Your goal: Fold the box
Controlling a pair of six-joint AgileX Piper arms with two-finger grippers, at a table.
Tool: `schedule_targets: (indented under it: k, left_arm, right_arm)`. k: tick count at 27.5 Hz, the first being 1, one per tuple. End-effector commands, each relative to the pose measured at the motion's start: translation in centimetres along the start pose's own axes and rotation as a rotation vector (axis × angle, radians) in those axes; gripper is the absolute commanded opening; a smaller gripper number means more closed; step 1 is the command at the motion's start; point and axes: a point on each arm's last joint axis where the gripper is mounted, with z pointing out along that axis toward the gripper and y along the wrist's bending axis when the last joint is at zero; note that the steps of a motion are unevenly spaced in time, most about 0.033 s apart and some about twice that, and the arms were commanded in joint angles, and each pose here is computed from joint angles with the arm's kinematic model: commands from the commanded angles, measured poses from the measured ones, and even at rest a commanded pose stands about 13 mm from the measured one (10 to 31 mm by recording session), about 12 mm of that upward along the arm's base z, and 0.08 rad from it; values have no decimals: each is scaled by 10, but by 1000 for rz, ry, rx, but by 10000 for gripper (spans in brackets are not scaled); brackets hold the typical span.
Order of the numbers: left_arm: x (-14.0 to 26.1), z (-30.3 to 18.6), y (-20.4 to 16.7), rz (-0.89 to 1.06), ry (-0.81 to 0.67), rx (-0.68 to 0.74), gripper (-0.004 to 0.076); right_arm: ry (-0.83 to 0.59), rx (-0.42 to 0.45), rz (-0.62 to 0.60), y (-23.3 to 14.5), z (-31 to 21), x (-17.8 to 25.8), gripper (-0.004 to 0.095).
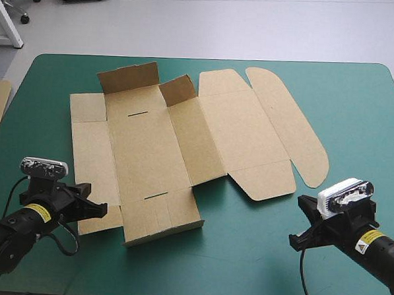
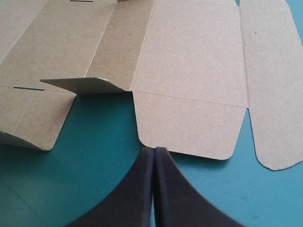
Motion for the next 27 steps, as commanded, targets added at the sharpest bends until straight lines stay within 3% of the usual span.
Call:
schedule_targets:
  k: [1, 22, 27]
  left_arm:
    - [-15, -8, -2, -2, -104, 16, -15]
    - [-14, -8, -3, -11, -96, 20, -14]
    - [-23, 3, -3, -38, -134, 23, -14]
  right_arm:
    - [-99, 12, 4, -1, -5, -16, -33]
    - [-99, 11, 20, -1, -5, -16, -33]
    - [-101, 48, -1, -4, -5, -16, -33]
